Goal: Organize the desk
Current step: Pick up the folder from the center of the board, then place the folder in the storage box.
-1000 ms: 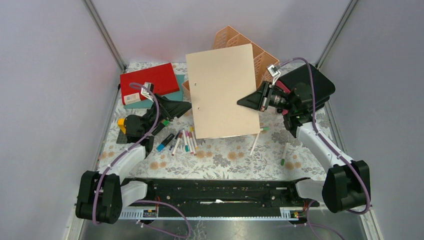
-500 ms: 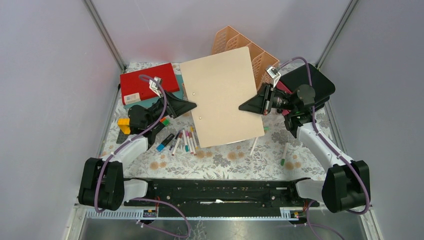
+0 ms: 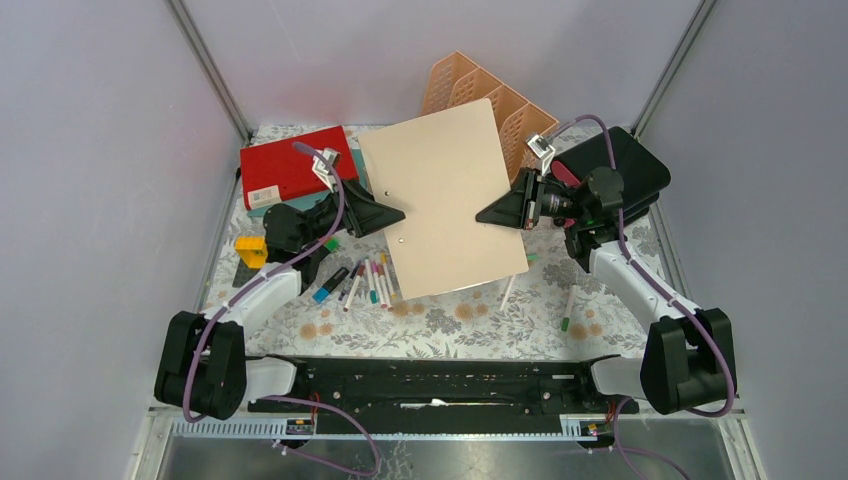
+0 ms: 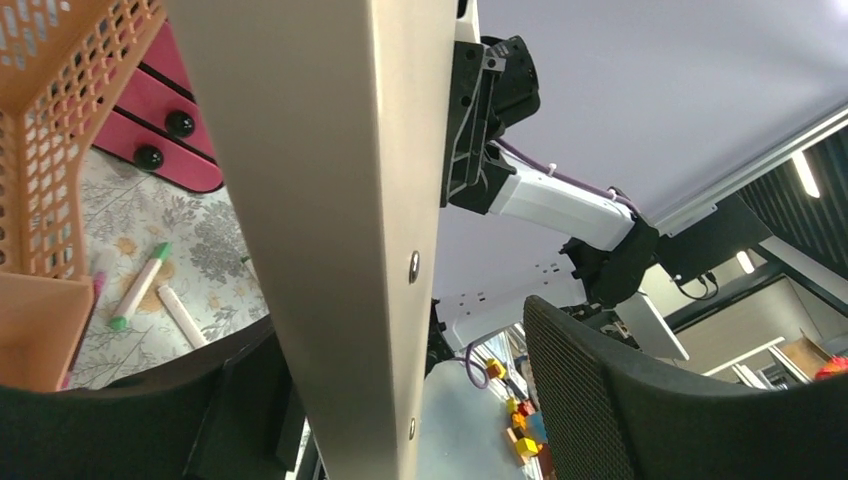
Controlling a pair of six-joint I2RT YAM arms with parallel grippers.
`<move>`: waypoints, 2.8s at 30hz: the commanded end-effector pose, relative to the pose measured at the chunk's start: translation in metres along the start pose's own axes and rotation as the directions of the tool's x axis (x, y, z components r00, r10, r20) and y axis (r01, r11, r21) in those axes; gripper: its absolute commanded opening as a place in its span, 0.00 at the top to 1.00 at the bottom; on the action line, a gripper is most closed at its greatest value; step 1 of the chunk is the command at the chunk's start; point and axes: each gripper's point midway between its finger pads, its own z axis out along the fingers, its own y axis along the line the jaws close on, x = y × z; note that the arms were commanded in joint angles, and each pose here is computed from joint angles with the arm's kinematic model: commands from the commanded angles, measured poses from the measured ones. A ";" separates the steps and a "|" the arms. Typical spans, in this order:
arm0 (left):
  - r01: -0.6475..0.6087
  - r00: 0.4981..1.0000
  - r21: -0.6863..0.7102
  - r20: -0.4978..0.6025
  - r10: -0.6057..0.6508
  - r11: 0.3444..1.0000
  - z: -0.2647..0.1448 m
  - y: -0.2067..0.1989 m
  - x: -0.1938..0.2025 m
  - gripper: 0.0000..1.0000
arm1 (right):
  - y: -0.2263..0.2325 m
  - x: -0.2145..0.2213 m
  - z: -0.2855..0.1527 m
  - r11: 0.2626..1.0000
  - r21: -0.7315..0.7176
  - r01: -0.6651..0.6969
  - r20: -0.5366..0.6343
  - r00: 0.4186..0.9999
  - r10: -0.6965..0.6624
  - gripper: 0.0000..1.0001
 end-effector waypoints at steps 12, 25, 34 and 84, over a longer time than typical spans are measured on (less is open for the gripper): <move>-0.167 0.983 0.170 0.100 0.151 0.971 0.003 -0.043 -0.005 1.00 | 0.013 -0.002 0.000 0.992 -0.047 0.119 -0.017 0.993 -0.120 0.98; -0.249 0.942 -0.013 0.227 0.246 0.968 -0.040 -0.037 -0.054 1.00 | -0.012 -0.018 -0.020 0.918 0.210 0.337 -0.106 0.941 -0.321 0.00; -0.369 0.857 -0.292 0.260 0.444 0.882 -0.048 -0.011 -0.110 1.00 | -0.006 -0.023 -0.036 0.839 0.335 0.429 -0.135 0.903 -0.408 0.00; -0.785 0.439 -0.451 0.078 0.895 0.424 0.059 0.143 -0.271 1.00 | -0.033 -0.006 -0.073 0.792 0.389 0.470 -0.159 0.881 -0.445 0.00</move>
